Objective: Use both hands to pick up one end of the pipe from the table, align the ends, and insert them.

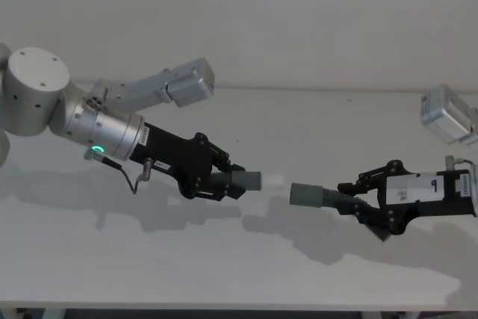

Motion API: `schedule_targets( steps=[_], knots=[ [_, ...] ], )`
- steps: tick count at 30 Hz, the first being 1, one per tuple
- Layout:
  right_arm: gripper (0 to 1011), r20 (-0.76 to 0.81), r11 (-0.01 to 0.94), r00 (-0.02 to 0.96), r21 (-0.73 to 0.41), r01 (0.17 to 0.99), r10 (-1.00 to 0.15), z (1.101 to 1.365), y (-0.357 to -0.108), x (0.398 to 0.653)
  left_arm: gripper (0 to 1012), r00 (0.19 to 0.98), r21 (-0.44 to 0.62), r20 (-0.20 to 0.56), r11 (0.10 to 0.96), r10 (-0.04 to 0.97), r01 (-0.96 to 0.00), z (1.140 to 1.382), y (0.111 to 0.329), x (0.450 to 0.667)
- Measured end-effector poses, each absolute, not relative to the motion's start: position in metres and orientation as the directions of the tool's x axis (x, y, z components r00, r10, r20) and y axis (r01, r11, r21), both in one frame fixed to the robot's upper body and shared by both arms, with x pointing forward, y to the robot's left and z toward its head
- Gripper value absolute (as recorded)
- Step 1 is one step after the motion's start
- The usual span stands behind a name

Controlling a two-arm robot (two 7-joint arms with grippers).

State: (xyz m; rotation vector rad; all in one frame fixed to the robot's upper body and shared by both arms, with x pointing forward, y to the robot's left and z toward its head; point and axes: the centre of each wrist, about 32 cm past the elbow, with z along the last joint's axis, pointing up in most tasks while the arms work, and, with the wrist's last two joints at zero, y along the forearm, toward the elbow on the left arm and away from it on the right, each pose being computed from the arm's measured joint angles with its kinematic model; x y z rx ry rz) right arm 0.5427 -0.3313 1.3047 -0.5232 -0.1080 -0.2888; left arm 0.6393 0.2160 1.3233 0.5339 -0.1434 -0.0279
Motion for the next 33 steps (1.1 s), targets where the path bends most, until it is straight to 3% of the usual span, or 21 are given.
schedule_targets(
  steps=[33],
  knots=[
    [273,0.148,0.818,0.955,-0.492,0.298,-0.258,1.3088,-0.3261,0.5483,343,0.989,0.516,0.127,0.856,-0.076,-0.001,1.325,0.2137,0.6368]
  ],
)
